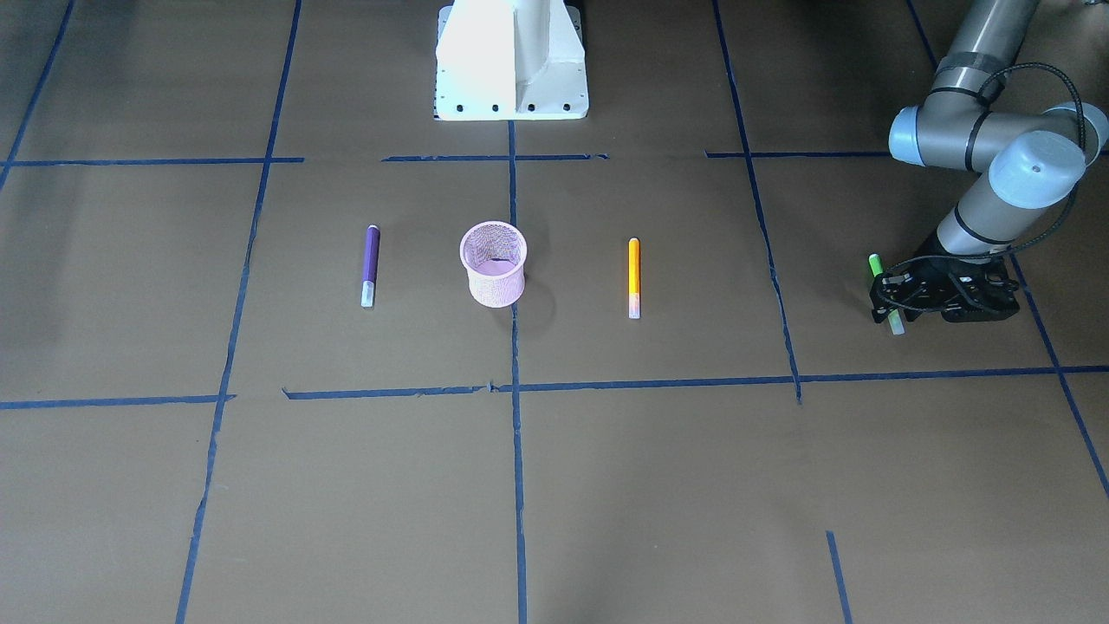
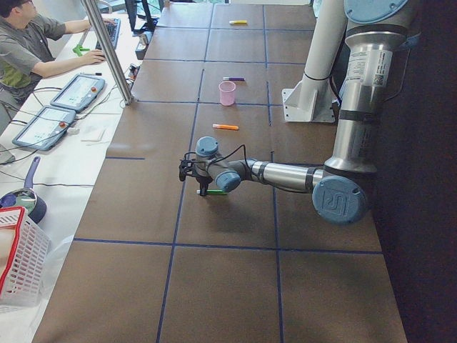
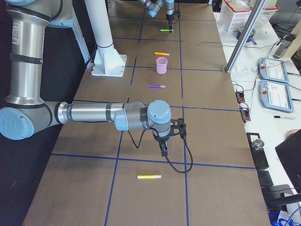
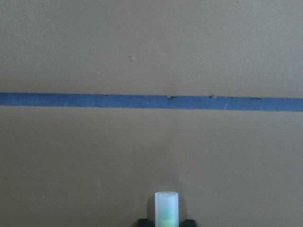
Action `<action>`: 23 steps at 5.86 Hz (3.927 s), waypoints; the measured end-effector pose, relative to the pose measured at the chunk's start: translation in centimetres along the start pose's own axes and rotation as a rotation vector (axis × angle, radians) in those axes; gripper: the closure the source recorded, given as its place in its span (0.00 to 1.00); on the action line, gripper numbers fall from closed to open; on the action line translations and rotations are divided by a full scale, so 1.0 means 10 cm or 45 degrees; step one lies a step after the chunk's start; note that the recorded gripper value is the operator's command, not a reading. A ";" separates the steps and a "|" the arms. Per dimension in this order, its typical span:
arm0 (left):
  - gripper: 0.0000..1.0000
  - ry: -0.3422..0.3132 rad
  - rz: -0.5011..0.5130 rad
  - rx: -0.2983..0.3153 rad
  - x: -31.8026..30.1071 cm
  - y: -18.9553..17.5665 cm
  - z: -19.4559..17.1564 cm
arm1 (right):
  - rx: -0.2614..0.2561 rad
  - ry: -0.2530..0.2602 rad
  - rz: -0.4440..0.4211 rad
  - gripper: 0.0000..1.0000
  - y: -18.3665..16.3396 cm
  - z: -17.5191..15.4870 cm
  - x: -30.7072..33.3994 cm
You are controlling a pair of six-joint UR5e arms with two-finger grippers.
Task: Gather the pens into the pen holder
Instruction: 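Lift the green highlighter and carry it over the pink cup, then lower the green highlighter into the cup and open the left gripper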
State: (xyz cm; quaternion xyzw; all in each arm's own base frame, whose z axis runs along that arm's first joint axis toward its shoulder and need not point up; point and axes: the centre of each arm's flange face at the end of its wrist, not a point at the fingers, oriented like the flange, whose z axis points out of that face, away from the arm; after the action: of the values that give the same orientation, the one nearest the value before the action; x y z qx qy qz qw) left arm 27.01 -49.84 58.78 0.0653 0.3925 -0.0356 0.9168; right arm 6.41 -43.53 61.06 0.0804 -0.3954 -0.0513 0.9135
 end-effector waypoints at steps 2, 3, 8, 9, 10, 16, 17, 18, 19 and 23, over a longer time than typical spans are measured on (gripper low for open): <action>1.00 0.012 0.019 0.047 0.10 -0.02 -0.14 | 0.000 0.000 0.000 0.00 0.00 0.00 0.00; 1.00 0.059 0.057 0.108 0.33 -0.06 -0.39 | 0.000 0.000 0.000 0.00 0.00 0.00 0.00; 1.00 0.494 0.282 0.412 2.45 -0.19 -1.83 | -0.001 0.000 0.003 0.00 0.00 0.01 0.01; 1.00 0.550 0.274 0.488 3.04 0.01 -1.84 | -0.001 -0.001 0.004 0.00 0.00 0.01 0.01; 1.00 0.593 0.235 0.569 3.60 0.32 -1.78 | -0.001 -0.001 0.003 0.00 0.00 0.01 0.01; 0.94 0.487 0.012 0.938 5.14 1.01 -1.05 | -0.011 -0.001 0.012 0.00 0.02 0.05 0.05; 0.92 0.455 0.021 0.935 5.17 1.03 -0.91 | -0.013 -0.002 0.015 0.00 0.02 0.06 0.06; 0.72 0.435 0.032 0.924 5.22 1.07 -0.79 | -0.015 -0.002 0.016 0.00 0.02 0.06 0.07; 0.22 0.430 0.039 0.913 5.26 1.11 -0.73 | -0.016 -0.002 0.016 0.00 0.02 0.07 0.07; 0.00 0.521 0.066 0.831 5.34 1.25 -1.11 | -0.022 -0.003 0.023 0.00 0.03 0.10 0.10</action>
State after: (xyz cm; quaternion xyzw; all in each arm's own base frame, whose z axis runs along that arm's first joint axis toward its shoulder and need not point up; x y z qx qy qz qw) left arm 57.37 -36.62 13.69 0.3692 0.5337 -0.1217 0.7510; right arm 6.40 -43.45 62.48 0.0689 -0.3968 -0.0467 0.9141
